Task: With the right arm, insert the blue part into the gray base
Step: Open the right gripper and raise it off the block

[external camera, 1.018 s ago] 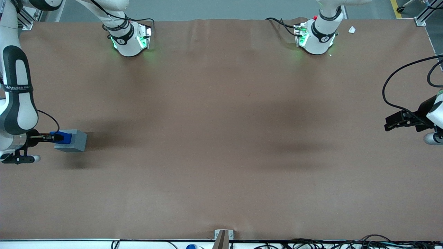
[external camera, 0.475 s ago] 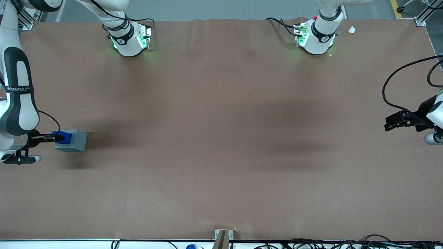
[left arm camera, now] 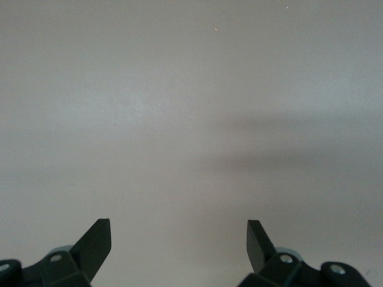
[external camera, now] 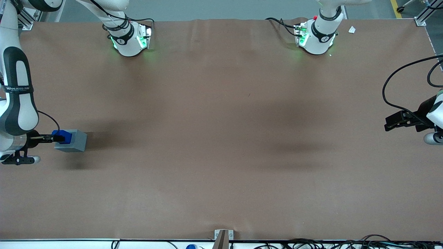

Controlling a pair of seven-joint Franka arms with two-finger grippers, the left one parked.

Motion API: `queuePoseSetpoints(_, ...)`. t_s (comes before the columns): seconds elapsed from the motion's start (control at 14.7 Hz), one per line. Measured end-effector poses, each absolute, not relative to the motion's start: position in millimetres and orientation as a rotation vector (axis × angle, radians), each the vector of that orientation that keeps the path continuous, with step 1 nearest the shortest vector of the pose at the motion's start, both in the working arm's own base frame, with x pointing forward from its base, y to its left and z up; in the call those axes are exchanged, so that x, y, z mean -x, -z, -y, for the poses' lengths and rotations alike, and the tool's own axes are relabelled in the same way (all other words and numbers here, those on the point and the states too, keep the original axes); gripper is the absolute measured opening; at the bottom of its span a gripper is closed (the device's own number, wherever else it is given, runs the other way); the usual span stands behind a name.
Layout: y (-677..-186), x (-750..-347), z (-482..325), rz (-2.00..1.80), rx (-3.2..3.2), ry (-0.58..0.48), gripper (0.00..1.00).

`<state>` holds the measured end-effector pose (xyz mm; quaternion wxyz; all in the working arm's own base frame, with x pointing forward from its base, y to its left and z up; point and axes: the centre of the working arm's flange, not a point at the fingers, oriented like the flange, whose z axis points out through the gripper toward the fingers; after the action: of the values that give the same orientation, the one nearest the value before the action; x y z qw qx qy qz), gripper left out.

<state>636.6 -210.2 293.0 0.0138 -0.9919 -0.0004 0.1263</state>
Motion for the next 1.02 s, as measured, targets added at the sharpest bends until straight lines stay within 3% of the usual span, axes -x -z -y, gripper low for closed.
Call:
queuePoseSetpoints(0.14, -300.8, -641.2, 211.3, 0.002, 3.101, -0.357, 0.78)
queuePoseSetpoints(0.27, -318.5, -645.3, 211.5, 0.004, 3.115, -0.309, 0.97)
queuePoseSetpoints(0.34, -330.3, -646.5, 210.9, 0.005, 3.123, -0.282, 1.0)
queuePoseSetpoints(1.02, -474.5, -638.1, 169.0, 0.086, 3.174, -0.016, 1.0)
